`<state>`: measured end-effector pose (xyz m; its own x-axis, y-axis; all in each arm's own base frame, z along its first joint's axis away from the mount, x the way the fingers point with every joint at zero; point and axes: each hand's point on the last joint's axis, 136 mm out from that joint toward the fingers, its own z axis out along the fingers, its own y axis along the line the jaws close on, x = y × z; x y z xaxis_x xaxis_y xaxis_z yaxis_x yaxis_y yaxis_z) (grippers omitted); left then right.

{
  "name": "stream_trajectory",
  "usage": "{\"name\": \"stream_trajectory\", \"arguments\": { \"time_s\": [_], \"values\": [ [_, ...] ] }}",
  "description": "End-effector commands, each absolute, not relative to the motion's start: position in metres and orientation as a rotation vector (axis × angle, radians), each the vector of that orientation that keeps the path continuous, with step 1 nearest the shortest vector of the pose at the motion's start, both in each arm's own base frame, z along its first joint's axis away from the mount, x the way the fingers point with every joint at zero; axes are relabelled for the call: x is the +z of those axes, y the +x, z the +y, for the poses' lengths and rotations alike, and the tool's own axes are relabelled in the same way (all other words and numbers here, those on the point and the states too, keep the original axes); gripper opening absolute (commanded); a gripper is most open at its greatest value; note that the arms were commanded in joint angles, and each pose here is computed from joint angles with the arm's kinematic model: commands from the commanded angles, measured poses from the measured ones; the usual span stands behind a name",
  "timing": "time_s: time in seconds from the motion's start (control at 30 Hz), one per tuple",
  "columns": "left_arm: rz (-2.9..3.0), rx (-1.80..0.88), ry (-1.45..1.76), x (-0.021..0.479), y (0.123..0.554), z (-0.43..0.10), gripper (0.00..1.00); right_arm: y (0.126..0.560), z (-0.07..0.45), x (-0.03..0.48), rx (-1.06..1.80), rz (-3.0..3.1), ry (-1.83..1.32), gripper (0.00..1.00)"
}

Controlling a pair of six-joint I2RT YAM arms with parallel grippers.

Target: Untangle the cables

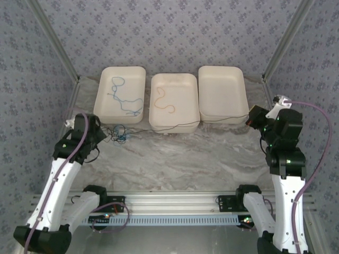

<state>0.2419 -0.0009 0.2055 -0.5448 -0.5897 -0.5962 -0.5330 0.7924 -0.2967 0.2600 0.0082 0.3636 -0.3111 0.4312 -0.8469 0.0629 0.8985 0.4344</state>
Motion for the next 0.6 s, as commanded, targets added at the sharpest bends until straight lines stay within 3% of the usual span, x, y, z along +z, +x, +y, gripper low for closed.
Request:
{"name": "stream_trajectory", "arguments": {
  "time_s": [0.0,0.1,0.17,0.33,0.47,0.57],
  "values": [
    [2.392,-0.261,-0.866,0.155,0.243,-0.028,0.03,0.262,0.03,0.381,0.517,1.851,0.29,0.0],
    [2.445,-0.394,-0.911,0.111,0.241,-0.048,0.11,0.262,0.046,0.377,0.572,1.87,0.234,0.0],
    [2.498,-0.387,-0.922,0.089,0.235,-0.052,0.26,0.262,0.059,0.368,0.617,1.907,0.191,0.0],
    [2.495,-0.363,-0.873,0.1,0.23,-0.052,0.44,0.256,0.091,0.327,0.669,2.071,0.089,0.0],
    [2.446,-0.431,-0.57,0.141,0.233,-0.093,0.44,0.251,0.1,0.311,0.638,2.112,0.052,0.0],
    [2.511,-0.437,-0.32,0.138,0.223,-0.132,0.45,0.252,0.098,0.311,0.612,2.115,0.049,0.0]
  ]
}}
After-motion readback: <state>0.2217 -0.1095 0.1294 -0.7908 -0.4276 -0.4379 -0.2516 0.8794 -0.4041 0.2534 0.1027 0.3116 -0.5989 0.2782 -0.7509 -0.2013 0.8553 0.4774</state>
